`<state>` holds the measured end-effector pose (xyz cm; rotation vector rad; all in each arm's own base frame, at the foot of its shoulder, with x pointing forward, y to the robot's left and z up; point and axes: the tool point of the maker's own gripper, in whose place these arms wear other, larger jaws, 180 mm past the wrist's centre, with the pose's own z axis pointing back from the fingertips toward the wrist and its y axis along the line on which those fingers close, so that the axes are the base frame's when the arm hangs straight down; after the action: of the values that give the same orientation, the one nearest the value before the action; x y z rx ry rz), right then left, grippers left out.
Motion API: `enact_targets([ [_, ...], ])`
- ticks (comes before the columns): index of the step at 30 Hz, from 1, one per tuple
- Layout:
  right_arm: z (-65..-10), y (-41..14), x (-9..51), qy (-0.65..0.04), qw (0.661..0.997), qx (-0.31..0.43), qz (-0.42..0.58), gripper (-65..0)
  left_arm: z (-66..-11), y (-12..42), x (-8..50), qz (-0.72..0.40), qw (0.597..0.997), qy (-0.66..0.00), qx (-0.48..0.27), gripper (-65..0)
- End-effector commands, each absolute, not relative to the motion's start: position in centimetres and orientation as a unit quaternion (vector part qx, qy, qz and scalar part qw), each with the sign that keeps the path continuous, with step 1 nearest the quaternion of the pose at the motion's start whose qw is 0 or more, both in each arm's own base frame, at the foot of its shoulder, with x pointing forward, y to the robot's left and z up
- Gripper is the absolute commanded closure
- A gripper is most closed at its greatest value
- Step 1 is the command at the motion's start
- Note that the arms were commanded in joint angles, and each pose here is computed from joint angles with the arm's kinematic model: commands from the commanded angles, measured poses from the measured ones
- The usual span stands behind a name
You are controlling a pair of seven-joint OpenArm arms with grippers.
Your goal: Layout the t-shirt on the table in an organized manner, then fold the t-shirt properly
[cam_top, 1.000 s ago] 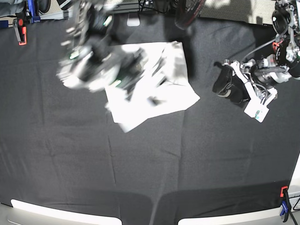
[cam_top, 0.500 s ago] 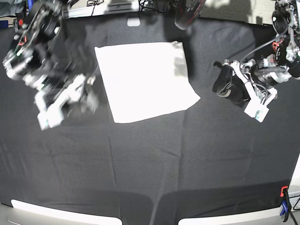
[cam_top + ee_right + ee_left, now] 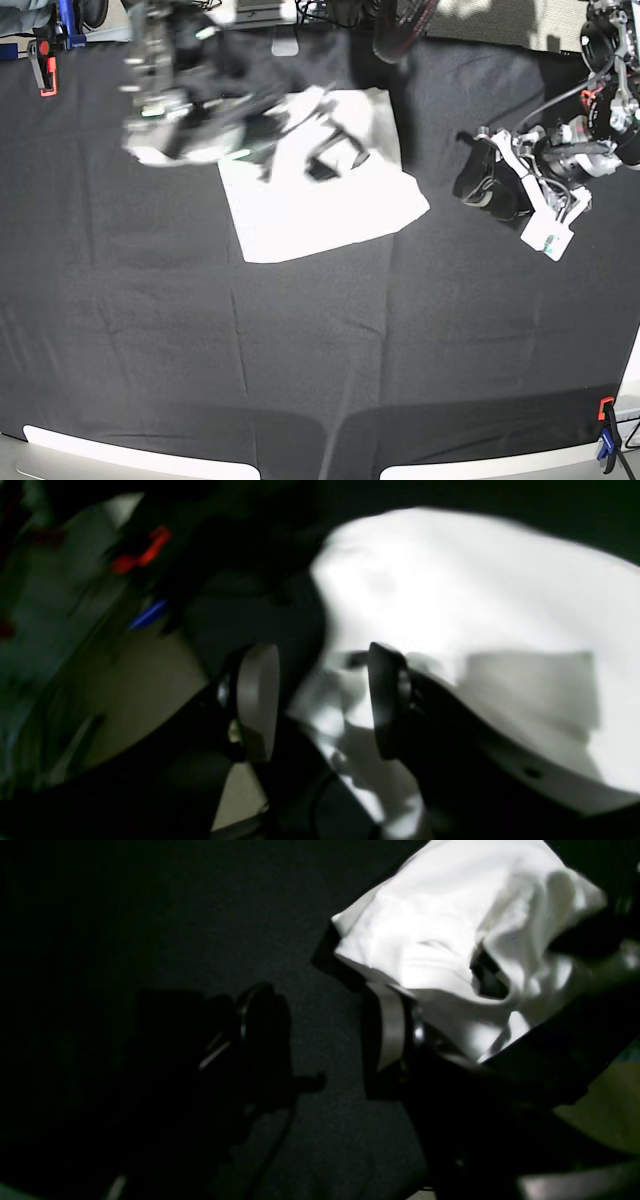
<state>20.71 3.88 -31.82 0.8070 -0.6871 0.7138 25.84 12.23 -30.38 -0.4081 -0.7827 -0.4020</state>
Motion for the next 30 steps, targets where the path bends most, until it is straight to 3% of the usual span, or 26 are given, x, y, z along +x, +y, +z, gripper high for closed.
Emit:
enact_targets([
  [1, -30.6, 5.0, 20.6, -0.335, 0.783, 0.394, 0.347, -28.2, -29.2, 12.2, 26.4, -0.197, 0.874, -0.397, -0.197, -26.2],
  [7, -29.9, 8.0, 18.1, -0.317, 0.754, 0.423, 0.39, -28.2, -29.2, 12.2, 26.4, -0.197, 0.875, -0.397, -0.196, -26.2],
  [13, -27.0, 8.3, 18.1, -0.353, 0.728, 0.431, 0.399, -28.2, -29.2, 12.2, 26.4, -0.197, 0.874, -0.397, -0.196, -26.2],
  [18, -25.9, 4.0, 21.8, -0.421, 0.762, 0.281, 0.404, -28.2, -29.2, 12.2, 26.4, -0.197, 0.874, -0.398, -0.197, -26.2],
  [22, -25.5, -1.9, 25.6, -0.461, 0.807, 0.183, 0.32, -28.2, -29.2, 12.2, 26.4, -0.197, 0.874, -0.398, -0.197, -26.2],
  [30, -26.6, -9.9, 27.4, -0.456, 0.856, 0.1, 0.222, -28.2, -29.2, 12.2, 26.4, -0.197, 0.874, -0.398, -0.197, -26.2],
])
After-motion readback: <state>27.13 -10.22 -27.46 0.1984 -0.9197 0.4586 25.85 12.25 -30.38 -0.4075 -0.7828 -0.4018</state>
